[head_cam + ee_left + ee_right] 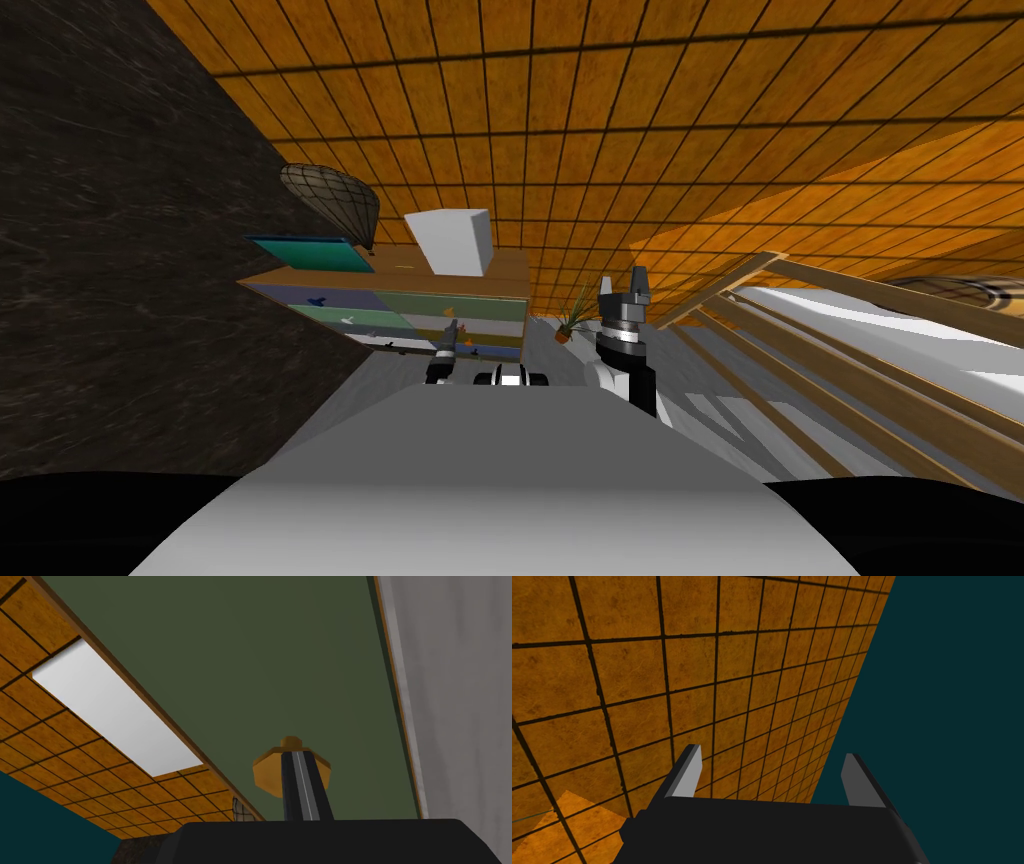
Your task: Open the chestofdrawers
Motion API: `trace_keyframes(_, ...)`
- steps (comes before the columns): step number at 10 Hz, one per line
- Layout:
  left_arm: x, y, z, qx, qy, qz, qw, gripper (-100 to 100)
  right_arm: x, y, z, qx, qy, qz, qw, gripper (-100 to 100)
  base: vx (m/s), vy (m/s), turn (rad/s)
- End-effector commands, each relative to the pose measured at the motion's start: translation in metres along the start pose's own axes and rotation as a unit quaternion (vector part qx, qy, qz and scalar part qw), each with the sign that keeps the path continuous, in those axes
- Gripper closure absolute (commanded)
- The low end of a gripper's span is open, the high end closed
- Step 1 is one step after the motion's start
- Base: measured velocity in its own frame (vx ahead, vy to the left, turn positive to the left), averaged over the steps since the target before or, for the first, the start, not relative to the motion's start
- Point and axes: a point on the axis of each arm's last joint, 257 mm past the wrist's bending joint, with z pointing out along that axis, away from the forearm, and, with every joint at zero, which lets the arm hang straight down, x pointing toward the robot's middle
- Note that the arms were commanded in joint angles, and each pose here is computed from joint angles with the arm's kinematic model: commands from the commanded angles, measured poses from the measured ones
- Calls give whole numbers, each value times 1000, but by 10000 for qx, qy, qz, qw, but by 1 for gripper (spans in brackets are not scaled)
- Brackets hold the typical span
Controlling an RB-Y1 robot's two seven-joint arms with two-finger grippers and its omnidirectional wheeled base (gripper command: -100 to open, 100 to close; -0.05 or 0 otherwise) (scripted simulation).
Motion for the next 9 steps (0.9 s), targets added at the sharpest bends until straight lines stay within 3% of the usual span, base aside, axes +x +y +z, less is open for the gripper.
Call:
trace_keyframes(1, -5, -2, -3, -42, 9, 11, 10000, 100, 0, 0, 0, 0, 0, 0, 10000, 0, -209, 16, 18)
trace_keyframes(2, -3, -1, -2, -29, 6, 10, 10000, 100, 0, 0, 0, 0, 0, 0, 10000, 0, -91, 10, 1)
trace_keyframes(3, -10, 1, -2, -11, 92, 161, 9998, -100, 0, 0, 0, 1, 0, 0, 10000, 0, -20, 1, -4)
trace_keyframes(6, -20, 1, 0, 28, 194, 358, 9992, -100, 0, 0, 0, 1, 0, -1, 10000, 0, 30, 1, -2)
trace_keyframes(8, -22, 1, 7, -53, 162, 300, 9994, -100, 0, 0, 0, 2, 0, -1, 10000, 0, 142, -13, -15)
trace_keyframes(9, -17, 1, 8, -103, 90, 154, 9998, -100, 0, 0, 0, 2, 0, -2, 10000, 0, 138, -16, -4)
